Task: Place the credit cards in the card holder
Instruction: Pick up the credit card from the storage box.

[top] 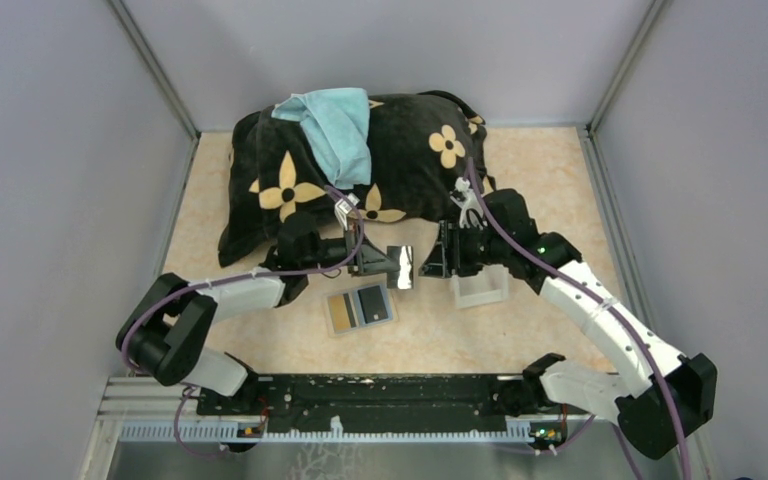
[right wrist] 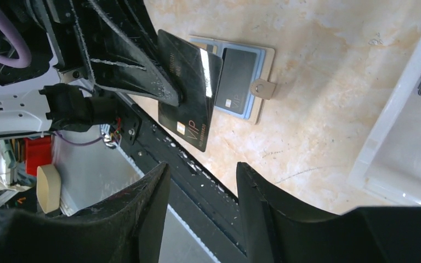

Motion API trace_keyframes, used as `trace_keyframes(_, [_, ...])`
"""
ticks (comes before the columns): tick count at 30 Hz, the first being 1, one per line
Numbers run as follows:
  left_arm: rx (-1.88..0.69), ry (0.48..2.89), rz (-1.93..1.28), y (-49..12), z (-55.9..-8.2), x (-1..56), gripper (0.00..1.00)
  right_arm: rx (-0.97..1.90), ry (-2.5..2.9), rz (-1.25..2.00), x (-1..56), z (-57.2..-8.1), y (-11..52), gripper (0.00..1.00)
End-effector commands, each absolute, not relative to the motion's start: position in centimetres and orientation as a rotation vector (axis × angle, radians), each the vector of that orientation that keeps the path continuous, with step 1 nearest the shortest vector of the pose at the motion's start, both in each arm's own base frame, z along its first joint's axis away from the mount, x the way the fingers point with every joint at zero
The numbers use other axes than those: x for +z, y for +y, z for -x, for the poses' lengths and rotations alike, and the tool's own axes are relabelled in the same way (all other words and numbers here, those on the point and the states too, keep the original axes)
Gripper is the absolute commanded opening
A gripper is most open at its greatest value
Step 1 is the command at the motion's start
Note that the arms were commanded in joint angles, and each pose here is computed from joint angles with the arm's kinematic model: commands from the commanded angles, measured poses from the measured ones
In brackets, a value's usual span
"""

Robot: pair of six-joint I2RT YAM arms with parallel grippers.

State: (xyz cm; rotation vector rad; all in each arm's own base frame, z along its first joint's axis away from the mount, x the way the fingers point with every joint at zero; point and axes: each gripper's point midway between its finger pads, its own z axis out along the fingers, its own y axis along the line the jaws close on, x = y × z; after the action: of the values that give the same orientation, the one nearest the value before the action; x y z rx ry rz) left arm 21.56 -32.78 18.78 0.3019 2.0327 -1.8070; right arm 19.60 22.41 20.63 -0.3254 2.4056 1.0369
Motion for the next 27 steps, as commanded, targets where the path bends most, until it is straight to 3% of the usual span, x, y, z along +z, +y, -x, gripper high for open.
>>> trace_keyframes(1, [-1.853,1.967,-0.170,-32.6,-21.9,20.4,0.00,1.056,2.277,0.338,22.3,-20.7,23.5,0.48])
trace_keyframes(23, [-2.012,1.893,-0.074,-33.7,-20.4,21.9,0.00,1.277,2.179,0.259,21.9,-21.2,26.0,0.43])
trace_keyframes(27, [-2.014,1.899,-0.062,-34.0,-20.4,21.6,0.00,1.360,2.161,0.245,22.0,-20.8,26.6,0.35])
